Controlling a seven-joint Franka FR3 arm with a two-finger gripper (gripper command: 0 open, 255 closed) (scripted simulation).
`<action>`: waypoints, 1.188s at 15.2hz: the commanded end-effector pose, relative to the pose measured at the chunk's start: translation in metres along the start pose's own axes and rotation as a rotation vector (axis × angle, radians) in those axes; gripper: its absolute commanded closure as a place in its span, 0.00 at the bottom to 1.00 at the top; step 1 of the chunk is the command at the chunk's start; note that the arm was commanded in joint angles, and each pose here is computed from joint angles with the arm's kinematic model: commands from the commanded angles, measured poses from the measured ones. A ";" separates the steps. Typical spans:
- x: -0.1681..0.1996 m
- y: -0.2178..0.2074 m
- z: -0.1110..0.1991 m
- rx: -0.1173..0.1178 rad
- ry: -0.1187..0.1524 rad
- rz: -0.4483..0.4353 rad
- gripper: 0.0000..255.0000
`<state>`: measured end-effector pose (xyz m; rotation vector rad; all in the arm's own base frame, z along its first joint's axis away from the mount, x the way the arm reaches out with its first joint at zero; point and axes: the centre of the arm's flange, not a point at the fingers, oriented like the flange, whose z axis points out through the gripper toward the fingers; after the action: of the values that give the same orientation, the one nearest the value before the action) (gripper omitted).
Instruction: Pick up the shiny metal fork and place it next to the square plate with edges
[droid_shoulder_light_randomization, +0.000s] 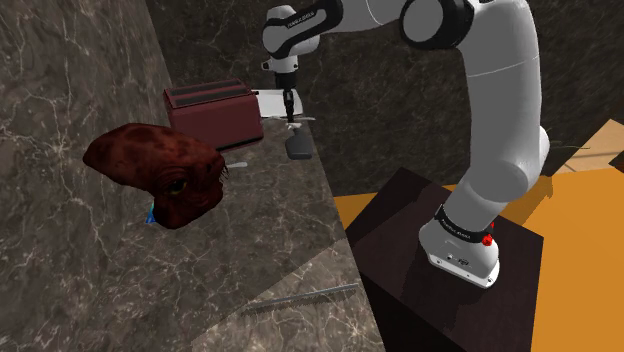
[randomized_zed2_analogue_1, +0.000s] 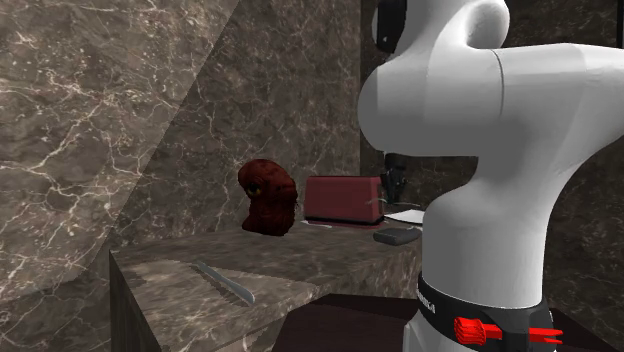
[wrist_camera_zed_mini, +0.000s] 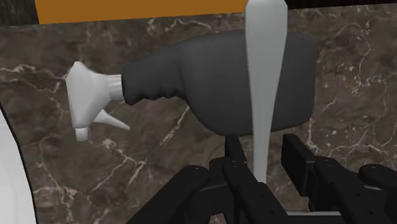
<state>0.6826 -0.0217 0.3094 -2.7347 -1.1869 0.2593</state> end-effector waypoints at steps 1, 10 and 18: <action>-0.007 0.031 -0.007 -0.001 0.000 0.001 1.00; -0.015 0.087 0.009 -0.001 0.000 0.001 1.00; -0.011 0.096 0.050 -0.001 0.000 0.001 1.00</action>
<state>0.7322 -0.0925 0.2474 -2.7367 -1.1851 0.2608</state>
